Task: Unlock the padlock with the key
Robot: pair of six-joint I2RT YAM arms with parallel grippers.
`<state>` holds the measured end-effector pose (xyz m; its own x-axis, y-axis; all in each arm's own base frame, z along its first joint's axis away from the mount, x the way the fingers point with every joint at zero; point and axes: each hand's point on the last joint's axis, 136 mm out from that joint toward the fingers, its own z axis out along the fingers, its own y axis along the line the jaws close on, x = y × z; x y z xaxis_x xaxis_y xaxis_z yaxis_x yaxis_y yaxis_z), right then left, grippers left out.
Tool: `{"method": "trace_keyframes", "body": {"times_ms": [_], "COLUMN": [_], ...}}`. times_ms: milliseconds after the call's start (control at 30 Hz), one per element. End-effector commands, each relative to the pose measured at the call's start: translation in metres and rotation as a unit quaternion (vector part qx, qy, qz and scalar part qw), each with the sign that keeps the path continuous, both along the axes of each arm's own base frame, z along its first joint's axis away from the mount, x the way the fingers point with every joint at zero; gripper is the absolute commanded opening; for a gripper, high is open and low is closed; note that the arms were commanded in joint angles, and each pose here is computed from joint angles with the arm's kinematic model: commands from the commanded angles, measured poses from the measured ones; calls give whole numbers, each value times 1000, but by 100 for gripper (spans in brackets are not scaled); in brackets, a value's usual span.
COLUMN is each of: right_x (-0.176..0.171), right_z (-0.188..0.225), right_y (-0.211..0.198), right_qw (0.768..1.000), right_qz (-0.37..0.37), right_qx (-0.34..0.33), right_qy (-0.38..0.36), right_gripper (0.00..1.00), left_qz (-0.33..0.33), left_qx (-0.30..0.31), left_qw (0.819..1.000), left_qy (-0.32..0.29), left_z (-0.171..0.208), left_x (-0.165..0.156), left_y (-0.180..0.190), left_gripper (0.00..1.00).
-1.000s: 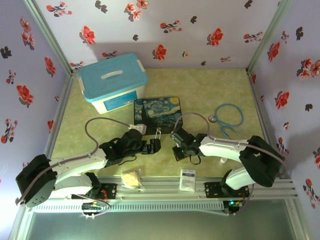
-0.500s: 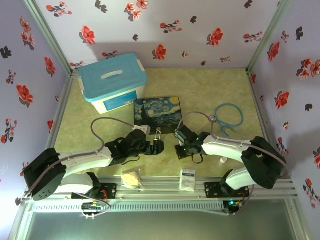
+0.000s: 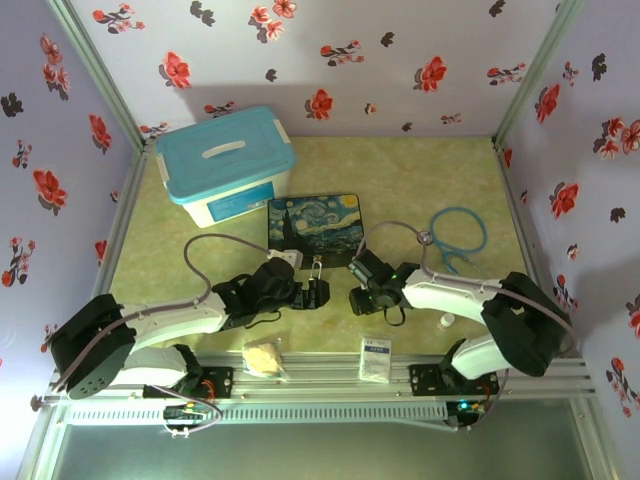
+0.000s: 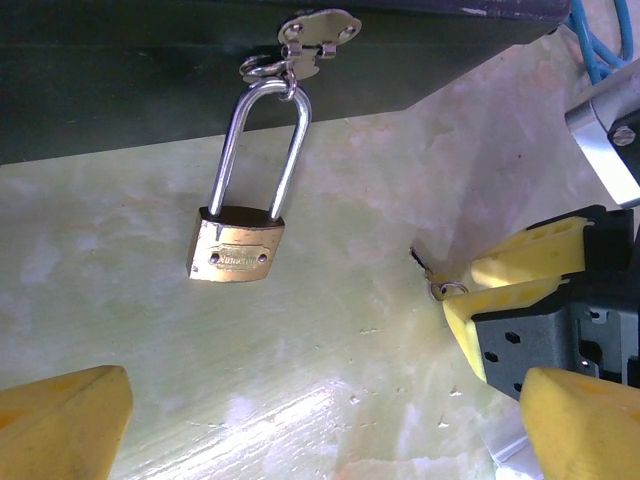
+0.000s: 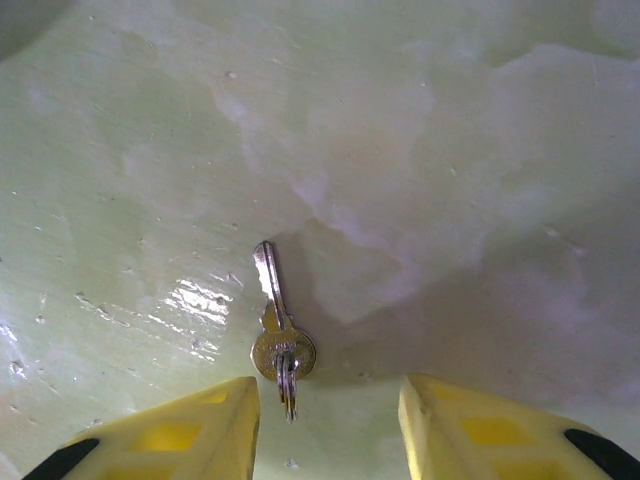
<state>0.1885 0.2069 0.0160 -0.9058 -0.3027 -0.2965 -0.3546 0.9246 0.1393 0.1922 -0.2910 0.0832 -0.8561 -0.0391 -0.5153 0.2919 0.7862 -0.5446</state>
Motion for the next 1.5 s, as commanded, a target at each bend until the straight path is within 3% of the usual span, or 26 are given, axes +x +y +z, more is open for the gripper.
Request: {"method": "trace_keyframes", "body": {"times_ms": [0, 400, 767, 1100, 1467], "right_x": [14, 13, 14, -6, -11], "right_z": [5, 20, 2, -10, -14], "right_y": [15, 29, 15, -2, 1], "right_qw": [1000, 997, 999, 997, 997], "right_qz": [10, 7, 12, 17, 27], "right_qx": [18, 64, -27, -71, -71], "right_qy": [-18, -34, -41, -16, -16], "right_gripper": [42, 45, 39, 32, 25], "left_qz": [-10, 0, 37, 44, 45], "left_qx": [-6, -3, -16, -23, -19], "left_qw": [1000, 1000, 998, 998, 998], "left_qy": [-11, -11, -39, -33, -35], "left_z": [8, 6, 18, 17, 14], "left_x": [2, 4, 6, 7, 9], "left_y": [-8, -5, 17, 16, 14], "left_gripper": [100, 100, 100, 100, 100]}}
